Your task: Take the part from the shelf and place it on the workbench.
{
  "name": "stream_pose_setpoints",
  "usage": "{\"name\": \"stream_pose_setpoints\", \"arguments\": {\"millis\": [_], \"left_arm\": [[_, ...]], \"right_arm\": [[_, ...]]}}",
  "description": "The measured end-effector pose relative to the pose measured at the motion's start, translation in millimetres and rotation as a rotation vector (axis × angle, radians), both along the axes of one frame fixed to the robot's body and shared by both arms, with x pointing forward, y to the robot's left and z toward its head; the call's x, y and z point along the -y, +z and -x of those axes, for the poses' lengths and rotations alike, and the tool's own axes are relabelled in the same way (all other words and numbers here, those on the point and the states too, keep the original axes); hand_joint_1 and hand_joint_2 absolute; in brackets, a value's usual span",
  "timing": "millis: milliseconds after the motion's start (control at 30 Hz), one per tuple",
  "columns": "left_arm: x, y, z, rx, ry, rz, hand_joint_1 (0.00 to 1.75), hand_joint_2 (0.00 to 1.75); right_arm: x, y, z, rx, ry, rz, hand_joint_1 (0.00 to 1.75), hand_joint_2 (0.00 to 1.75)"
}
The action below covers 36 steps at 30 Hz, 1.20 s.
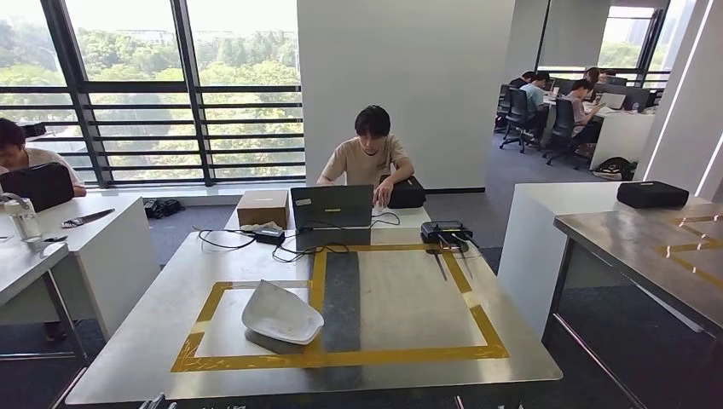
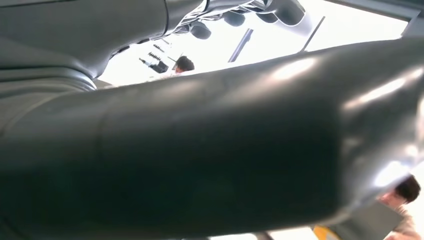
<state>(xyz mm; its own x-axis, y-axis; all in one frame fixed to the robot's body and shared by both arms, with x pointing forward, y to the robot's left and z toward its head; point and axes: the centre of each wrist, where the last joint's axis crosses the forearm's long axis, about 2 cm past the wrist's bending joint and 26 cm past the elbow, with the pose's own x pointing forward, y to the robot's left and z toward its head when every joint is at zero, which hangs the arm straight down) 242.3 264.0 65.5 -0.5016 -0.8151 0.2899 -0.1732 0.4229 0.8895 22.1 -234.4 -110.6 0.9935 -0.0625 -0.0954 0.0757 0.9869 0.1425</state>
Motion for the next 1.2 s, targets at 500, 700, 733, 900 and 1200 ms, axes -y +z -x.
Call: {"name": "stream_pose_setpoints", "arguments": {"millis": [500,700,733,900,1200], "left_arm": [[-34.4,-54.9,8.8,-0.259,0.205,0.051,0.00,0.00],[-61.6,-125.7,58.2,-0.910,0.481,0.107,0.00,0.00],[-63.5,-135.2,72.9,-1.042,0.534,0.125,0.00,0.00],[-65.9,-165.0,147.3,-1.541,0.872,0.258,0.00,0.00],[-39.0,-176.1,196.5,-1.735,1.050,0.405,0.00,0.00]], "right_arm": [[2.1,0.0,-2.5,0.003,0.007,0.011,0.00,0.00],[2.1,0.1,-4.0,0.001,0.018,0.007,0.00,0.00],[2.3,0.1,-4.2,0.001,0.020,0.003,0.00,0.00],[6.7,-0.5,-1.6,0.001,0.025,-0.012,0.00,0.00],[18.8,-1.0,-8.2,0.014,0.068,0.011,0.00,1.75]]}}
